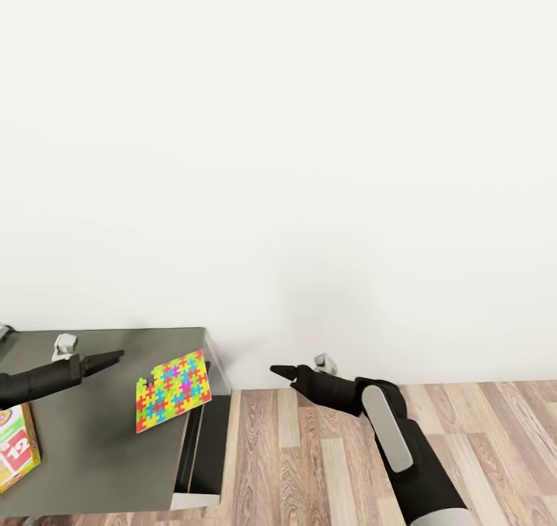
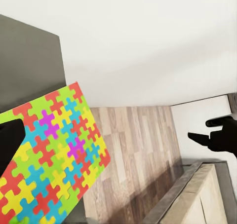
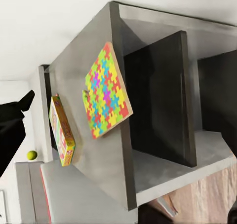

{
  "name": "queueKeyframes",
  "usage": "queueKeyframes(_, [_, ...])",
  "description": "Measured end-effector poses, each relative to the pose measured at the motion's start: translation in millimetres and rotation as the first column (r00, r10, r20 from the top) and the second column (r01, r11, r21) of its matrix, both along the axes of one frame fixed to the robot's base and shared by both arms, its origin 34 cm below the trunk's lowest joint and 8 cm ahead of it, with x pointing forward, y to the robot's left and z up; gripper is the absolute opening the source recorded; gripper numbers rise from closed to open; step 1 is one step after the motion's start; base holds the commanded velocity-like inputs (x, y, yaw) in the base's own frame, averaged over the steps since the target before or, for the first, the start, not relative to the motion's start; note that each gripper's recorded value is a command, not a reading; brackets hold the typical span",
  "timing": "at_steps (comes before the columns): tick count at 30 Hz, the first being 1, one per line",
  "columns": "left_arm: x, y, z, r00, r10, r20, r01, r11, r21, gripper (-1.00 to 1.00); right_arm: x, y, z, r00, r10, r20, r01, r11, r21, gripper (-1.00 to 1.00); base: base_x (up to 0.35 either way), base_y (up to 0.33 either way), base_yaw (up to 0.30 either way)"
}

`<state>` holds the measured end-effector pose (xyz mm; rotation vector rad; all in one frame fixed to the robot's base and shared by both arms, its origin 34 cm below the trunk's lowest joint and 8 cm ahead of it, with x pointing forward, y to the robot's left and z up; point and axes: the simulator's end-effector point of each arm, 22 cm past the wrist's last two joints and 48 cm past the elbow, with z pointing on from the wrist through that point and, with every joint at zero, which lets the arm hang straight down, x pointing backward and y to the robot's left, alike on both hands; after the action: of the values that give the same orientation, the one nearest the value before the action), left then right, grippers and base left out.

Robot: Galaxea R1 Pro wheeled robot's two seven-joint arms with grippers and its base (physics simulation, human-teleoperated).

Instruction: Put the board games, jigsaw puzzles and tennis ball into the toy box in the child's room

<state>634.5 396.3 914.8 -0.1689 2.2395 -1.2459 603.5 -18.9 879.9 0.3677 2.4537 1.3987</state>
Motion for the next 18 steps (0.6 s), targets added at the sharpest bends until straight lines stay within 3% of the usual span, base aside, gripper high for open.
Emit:
queueKeyframes(7, [0.1,-0.2,0.9,1.0,0.0,0.002,0.0,1.0,-0.004,1.0,1.5,2.2,1.2,1.0,-0.003,0.006,0.003,1.0,-0.001,1.0,0.0,0.175,0.008])
queueKeyframes(18, [0.1,-0.3,0.9,1.0,0.0,0.001,0.0,1.0,-0.004,1.0,4.8,0.7,-0.9,1.0,-0.019,0.017,0.019,1.0,-0.01,1.0,0.0,0.028,0.001])
